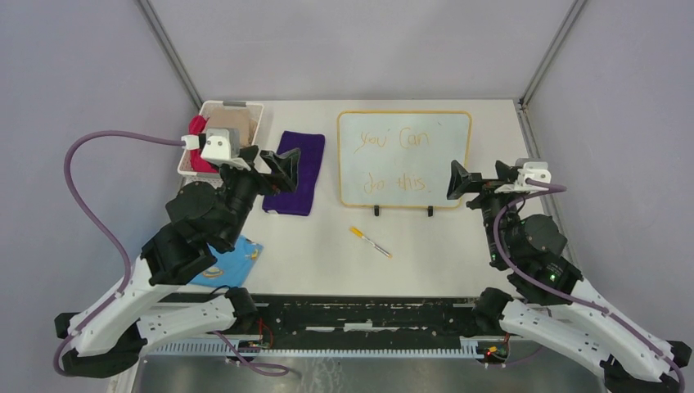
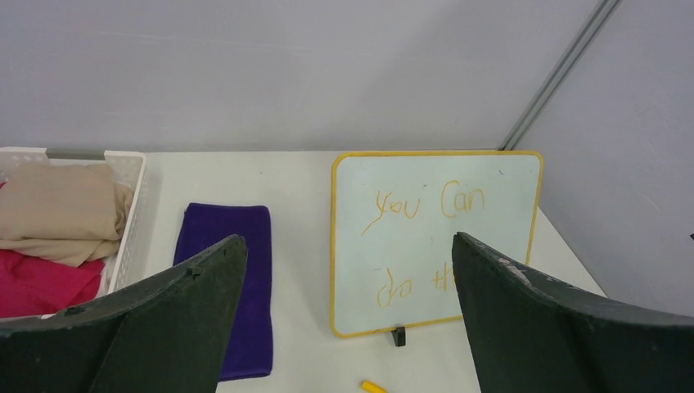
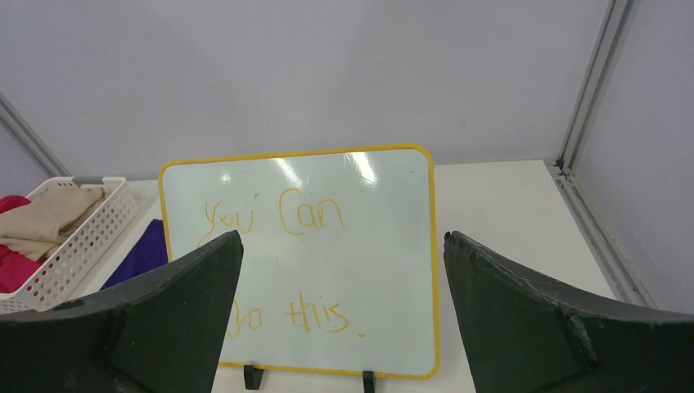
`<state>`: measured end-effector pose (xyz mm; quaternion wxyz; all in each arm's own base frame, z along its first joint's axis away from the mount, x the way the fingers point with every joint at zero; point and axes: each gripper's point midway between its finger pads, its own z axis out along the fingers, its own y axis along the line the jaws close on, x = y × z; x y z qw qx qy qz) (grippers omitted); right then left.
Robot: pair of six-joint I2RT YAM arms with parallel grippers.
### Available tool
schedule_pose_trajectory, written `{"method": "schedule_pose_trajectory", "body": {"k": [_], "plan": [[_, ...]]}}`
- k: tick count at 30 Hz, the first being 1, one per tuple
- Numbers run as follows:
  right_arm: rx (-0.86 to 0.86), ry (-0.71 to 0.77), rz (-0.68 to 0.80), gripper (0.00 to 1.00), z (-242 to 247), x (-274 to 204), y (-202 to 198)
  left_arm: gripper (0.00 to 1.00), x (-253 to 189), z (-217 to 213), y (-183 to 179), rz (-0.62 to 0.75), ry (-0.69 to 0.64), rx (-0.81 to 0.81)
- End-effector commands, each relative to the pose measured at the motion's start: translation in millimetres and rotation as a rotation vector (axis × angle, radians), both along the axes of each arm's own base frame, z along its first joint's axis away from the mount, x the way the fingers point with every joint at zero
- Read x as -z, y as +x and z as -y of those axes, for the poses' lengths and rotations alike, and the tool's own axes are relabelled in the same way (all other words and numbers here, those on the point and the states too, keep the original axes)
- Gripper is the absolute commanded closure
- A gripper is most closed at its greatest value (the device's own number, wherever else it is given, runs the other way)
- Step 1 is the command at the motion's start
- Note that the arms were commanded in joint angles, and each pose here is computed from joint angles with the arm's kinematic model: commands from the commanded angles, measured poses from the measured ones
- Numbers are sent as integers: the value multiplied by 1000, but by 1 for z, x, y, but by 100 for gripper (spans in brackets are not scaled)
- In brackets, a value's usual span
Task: Write a sentence on the whiteboard
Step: Reset both arms
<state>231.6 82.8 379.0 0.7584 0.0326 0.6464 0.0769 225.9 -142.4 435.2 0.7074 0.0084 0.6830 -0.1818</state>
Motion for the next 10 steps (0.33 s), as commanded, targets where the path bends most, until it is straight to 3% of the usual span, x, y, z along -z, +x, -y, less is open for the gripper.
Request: {"method": "schedule_pose_trajectory", "body": {"k": [1, 6, 10], "plan": [[21, 19, -26, 2, -4, 13, 6, 0, -8, -3, -2, 19, -66, -7], [35, 331, 46, 2, -1, 19, 5, 0, -3, -1, 0, 4, -54, -12], [64, 370, 38, 2, 0, 27, 8, 0, -1, 1, 2, -1, -53, -17]]}}
